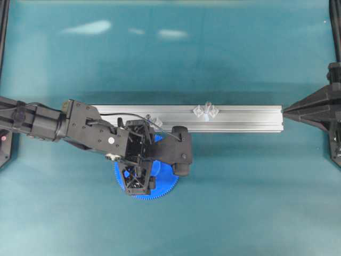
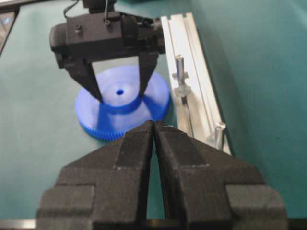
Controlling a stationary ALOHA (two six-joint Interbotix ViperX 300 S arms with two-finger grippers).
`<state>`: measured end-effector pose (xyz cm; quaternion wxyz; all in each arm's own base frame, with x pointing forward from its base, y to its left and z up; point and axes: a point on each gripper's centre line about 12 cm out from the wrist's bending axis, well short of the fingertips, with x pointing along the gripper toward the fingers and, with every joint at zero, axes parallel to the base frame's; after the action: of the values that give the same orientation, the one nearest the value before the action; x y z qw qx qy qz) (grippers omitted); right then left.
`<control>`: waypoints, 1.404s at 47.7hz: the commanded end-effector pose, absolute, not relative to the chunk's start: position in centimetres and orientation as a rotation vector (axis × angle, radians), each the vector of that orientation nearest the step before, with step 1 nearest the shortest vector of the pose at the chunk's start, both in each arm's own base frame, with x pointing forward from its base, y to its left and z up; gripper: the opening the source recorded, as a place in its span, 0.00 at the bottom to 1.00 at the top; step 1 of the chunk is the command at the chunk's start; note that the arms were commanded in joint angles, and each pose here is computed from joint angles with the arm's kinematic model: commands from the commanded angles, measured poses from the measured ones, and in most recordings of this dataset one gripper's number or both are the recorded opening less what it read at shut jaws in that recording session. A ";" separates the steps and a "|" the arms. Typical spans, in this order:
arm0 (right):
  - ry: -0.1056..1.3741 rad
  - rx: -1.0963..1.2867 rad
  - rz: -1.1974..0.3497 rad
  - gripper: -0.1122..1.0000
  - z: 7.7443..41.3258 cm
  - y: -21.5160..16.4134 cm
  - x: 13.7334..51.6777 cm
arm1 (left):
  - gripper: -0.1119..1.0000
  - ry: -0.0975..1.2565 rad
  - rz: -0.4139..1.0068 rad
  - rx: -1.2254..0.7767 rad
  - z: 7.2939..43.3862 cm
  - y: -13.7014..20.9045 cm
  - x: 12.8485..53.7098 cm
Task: Insert the large gear onto the shaft.
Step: 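Close the left gripper on the hub to grasp the gear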
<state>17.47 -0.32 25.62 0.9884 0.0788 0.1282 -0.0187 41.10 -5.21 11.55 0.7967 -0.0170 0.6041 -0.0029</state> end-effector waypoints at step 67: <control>0.251 0.168 -0.040 0.24 25.6 -0.3 17.4 | 0.79 1.237 -0.025 -0.018 17.3 -5.4 42.6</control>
<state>17.27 -0.31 25.36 0.9884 0.0788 0.1282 -0.0187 41.81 -5.27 13.74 0.7877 -0.0076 0.6160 -0.0061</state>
